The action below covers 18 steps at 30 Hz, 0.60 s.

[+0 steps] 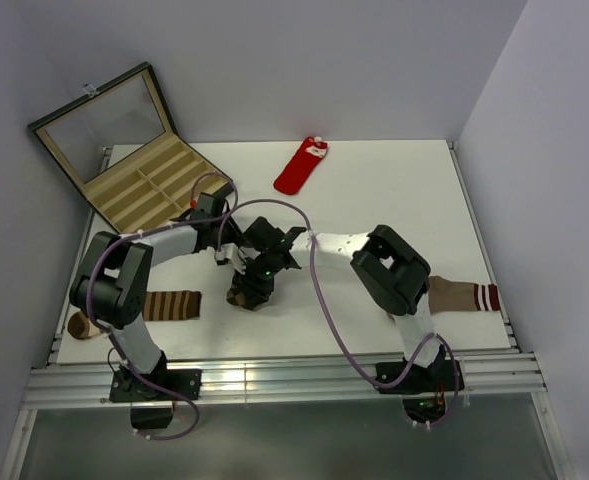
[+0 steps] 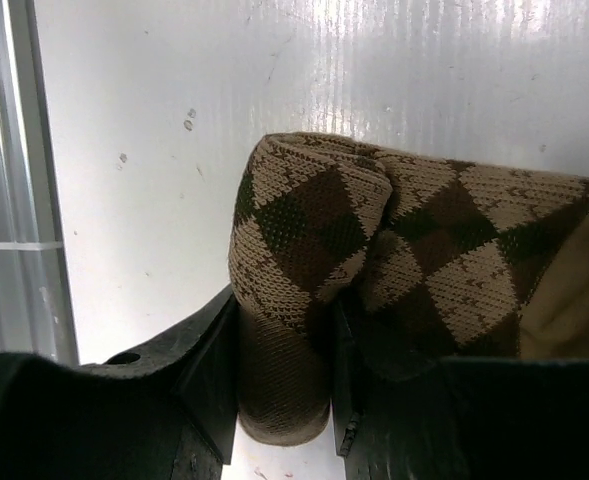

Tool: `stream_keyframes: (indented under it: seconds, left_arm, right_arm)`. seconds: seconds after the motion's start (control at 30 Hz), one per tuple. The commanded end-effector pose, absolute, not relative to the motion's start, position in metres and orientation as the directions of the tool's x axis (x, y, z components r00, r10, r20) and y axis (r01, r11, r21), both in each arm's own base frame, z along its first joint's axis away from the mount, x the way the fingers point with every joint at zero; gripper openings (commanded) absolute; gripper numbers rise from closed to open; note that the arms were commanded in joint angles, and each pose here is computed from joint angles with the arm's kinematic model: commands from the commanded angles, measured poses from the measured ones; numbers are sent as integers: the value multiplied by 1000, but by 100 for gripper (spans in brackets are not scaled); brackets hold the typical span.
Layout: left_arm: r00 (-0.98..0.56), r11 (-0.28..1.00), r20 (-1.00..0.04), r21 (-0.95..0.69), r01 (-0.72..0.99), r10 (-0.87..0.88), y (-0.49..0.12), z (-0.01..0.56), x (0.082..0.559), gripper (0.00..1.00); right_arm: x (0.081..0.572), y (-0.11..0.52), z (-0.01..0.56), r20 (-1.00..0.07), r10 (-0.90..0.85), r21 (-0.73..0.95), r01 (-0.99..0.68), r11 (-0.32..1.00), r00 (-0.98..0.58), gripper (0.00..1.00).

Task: Roll the socks
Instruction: Roll the sock at the center of the board.

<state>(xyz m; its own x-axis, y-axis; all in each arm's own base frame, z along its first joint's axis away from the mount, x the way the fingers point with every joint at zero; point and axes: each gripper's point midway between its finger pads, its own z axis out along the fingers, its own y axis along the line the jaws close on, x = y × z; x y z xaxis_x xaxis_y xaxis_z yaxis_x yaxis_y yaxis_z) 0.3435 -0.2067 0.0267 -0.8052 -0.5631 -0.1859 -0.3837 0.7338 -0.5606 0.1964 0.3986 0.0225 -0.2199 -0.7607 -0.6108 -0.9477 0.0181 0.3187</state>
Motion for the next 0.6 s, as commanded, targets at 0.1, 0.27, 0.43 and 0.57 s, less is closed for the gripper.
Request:
stream_keyframes:
  seconds: [0.1, 0.27, 0.43, 0.57]
  left_arm:
    - [-688, 722, -299, -501, -477, -662, -168, 44, 385, 53]
    - [-604, 663, -315, -534, -525, -732, -142, 65, 406, 71]
    - [-497, 620, -382, -589, -518, -779, -117, 114, 416, 78]
    - [-406, 561, -390, -632, -534, -826, -101, 142, 395, 81]
  right_arm:
    - [167, 365, -26, -435, -842, 418, -900, 123, -318, 0]
    - [170, 365, -25, -442, -836, 417, -900, 132, -327, 0]
    - [172, 366, -26, -433, -825, 461, -876, 144, -363, 0]
    - [176, 365, -30, -410, -815, 497, -850, 177, -409, 0]
